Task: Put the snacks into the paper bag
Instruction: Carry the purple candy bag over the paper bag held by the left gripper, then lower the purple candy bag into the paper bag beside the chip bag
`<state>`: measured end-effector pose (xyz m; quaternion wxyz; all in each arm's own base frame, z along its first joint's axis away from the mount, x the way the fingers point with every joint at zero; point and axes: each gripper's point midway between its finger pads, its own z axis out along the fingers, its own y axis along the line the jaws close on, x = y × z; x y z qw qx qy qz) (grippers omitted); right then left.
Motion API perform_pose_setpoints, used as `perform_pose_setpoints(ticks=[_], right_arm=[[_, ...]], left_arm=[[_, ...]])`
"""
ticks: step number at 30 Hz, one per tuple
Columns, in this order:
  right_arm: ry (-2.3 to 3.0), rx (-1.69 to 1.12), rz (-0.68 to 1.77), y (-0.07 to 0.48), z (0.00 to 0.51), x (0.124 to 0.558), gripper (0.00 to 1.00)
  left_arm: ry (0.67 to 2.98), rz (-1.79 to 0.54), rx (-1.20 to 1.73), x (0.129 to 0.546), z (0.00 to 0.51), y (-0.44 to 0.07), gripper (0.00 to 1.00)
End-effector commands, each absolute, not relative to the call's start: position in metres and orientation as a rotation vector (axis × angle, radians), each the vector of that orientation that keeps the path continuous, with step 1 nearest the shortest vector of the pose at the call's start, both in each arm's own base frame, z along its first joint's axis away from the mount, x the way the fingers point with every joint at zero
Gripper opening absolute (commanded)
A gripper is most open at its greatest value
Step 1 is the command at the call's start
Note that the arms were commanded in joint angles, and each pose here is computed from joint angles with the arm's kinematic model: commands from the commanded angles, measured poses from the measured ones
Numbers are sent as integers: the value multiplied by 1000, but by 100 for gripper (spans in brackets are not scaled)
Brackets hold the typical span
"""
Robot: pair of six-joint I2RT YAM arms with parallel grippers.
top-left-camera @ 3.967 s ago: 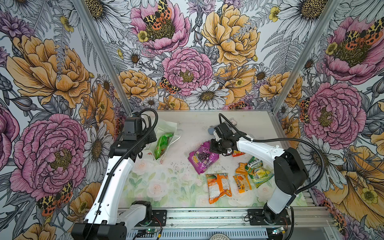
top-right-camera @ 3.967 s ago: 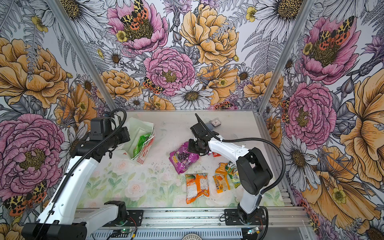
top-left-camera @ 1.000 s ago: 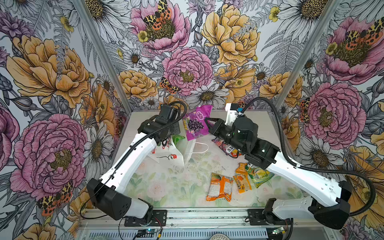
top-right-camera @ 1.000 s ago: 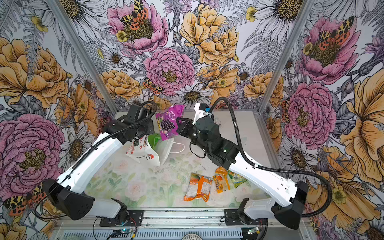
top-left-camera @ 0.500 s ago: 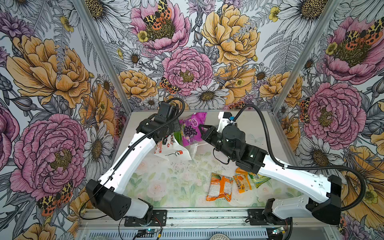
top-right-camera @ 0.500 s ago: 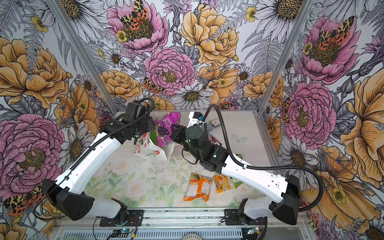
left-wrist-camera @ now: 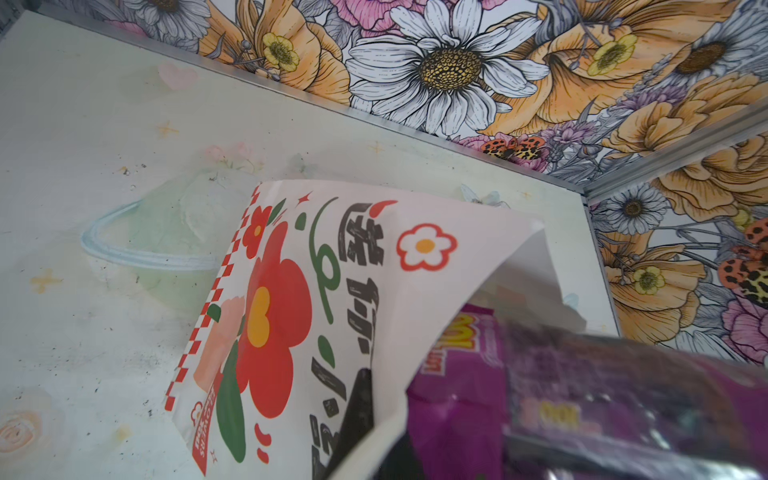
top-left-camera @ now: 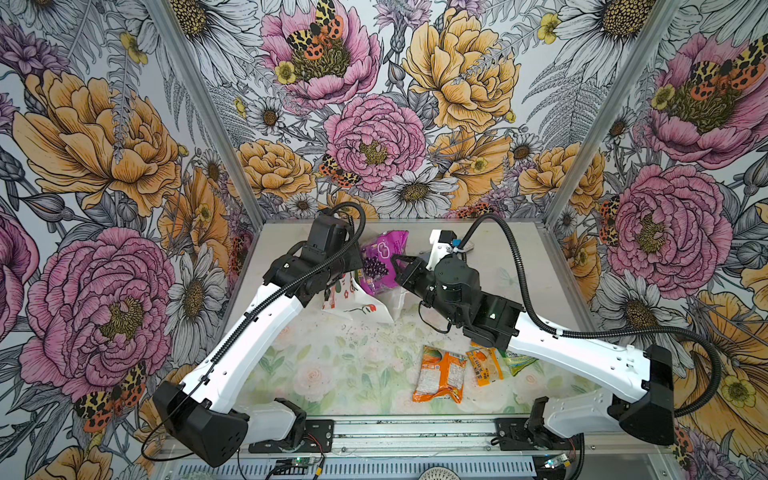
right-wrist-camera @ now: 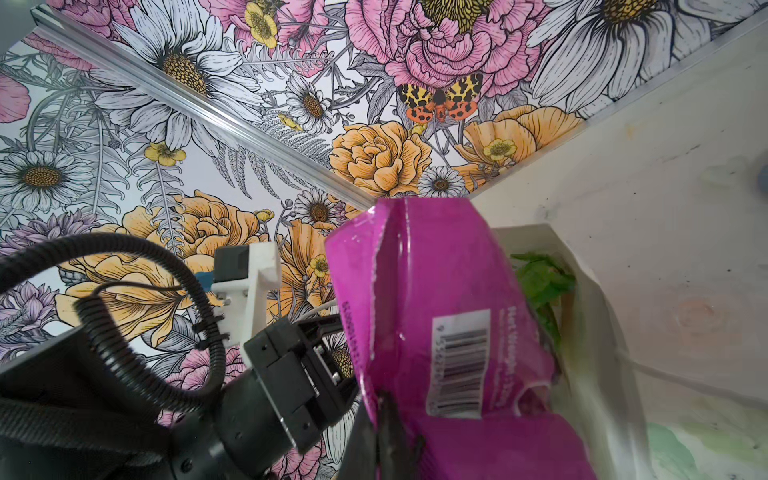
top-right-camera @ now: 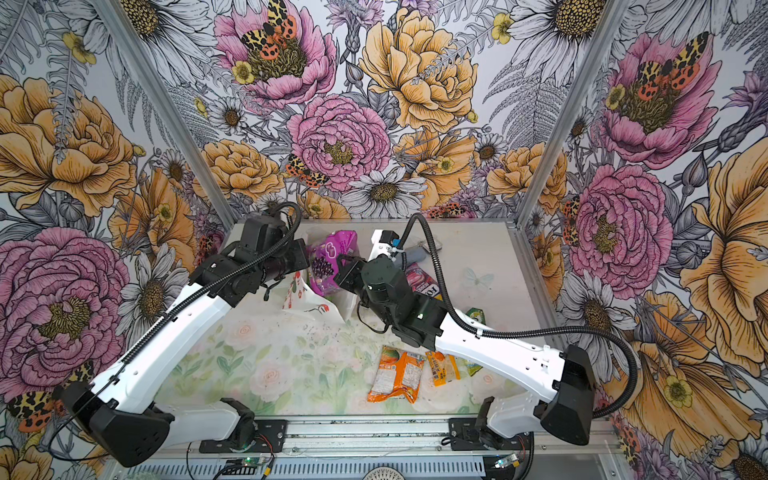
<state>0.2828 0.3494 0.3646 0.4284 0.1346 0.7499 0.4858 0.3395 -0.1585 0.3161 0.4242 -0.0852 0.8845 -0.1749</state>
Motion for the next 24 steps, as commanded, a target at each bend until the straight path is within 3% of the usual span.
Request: perform_pose_setpoints(ticks=[1, 14, 24], right_arm=[[1677, 379, 1356, 345, 416, 285, 0], [1735, 371, 1374, 366, 386, 296, 0], [1835, 502, 1115, 349, 335, 314, 0]], left_arm=[[2085, -549, -130, 334, 348, -180, 0], [2055, -622, 45, 314, 345, -219, 0], [2049, -580, 70, 313, 343, -220, 0]])
